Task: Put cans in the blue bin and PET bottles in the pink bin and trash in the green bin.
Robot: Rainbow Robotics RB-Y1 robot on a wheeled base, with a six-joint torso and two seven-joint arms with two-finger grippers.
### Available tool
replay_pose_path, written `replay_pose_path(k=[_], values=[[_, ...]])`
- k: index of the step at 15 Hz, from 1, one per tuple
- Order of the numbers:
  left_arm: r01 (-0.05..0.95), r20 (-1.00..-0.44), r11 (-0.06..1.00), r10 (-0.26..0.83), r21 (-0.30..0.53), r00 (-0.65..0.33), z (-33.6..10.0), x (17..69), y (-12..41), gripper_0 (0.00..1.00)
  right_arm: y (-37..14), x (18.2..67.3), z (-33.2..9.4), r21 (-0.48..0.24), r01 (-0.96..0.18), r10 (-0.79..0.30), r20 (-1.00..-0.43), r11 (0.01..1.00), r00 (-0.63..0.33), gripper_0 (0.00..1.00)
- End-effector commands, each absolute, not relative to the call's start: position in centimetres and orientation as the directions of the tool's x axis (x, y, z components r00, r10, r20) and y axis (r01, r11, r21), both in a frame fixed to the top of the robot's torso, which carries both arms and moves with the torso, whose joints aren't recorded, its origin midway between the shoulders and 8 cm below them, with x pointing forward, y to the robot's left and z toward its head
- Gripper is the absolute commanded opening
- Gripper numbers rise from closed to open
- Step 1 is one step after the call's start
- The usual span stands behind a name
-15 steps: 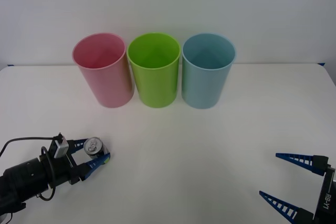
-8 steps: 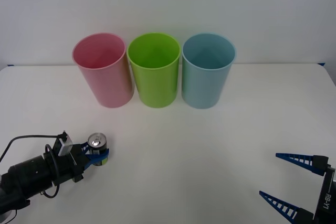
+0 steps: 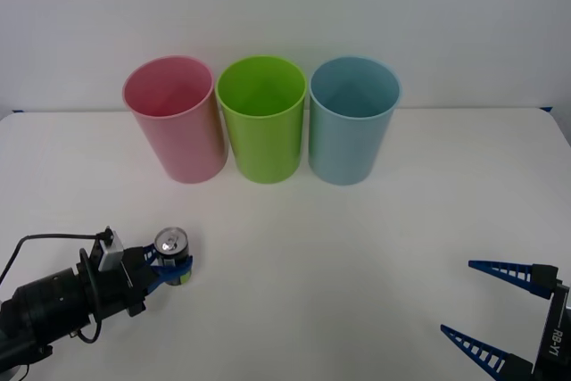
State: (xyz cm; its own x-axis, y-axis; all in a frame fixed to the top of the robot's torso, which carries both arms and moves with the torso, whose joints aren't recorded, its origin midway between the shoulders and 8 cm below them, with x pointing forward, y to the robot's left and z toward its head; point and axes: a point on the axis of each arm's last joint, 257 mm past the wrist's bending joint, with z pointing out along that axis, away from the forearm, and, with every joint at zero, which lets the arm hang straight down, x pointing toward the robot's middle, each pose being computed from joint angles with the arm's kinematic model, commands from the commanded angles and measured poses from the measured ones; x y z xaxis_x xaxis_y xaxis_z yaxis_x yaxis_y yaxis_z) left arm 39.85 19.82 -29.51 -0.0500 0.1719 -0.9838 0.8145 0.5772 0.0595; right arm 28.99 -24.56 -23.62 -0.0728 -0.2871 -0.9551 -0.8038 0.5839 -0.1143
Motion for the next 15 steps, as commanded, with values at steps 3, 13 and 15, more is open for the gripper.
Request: replay_pose_path(k=[3,13,15], values=[[0.833,-0.989,0.554,0.133,0.016,-0.069,-26.1,37.6,18.4,0.0,-24.6,29.0,-23.6,-0.114,-0.804,-0.287,-0.955,0.584,-0.073,1.0],[0.826,-0.995,0.562,0.096,0.037,-0.02,-17.7,36.6,15.2,0.0,-24.6,29.0,-23.6,-0.114,-0.804,-0.287,-0.955,0.584,-0.073,1.0],[0.819,-0.997,0.572,0.077,0.03,-0.017,-15.9,37.0,14.1,0.0,-24.6,29.0,-23.6,-0.114,-0.804,-0.287,-0.955,0.584,-0.073,1.0]])
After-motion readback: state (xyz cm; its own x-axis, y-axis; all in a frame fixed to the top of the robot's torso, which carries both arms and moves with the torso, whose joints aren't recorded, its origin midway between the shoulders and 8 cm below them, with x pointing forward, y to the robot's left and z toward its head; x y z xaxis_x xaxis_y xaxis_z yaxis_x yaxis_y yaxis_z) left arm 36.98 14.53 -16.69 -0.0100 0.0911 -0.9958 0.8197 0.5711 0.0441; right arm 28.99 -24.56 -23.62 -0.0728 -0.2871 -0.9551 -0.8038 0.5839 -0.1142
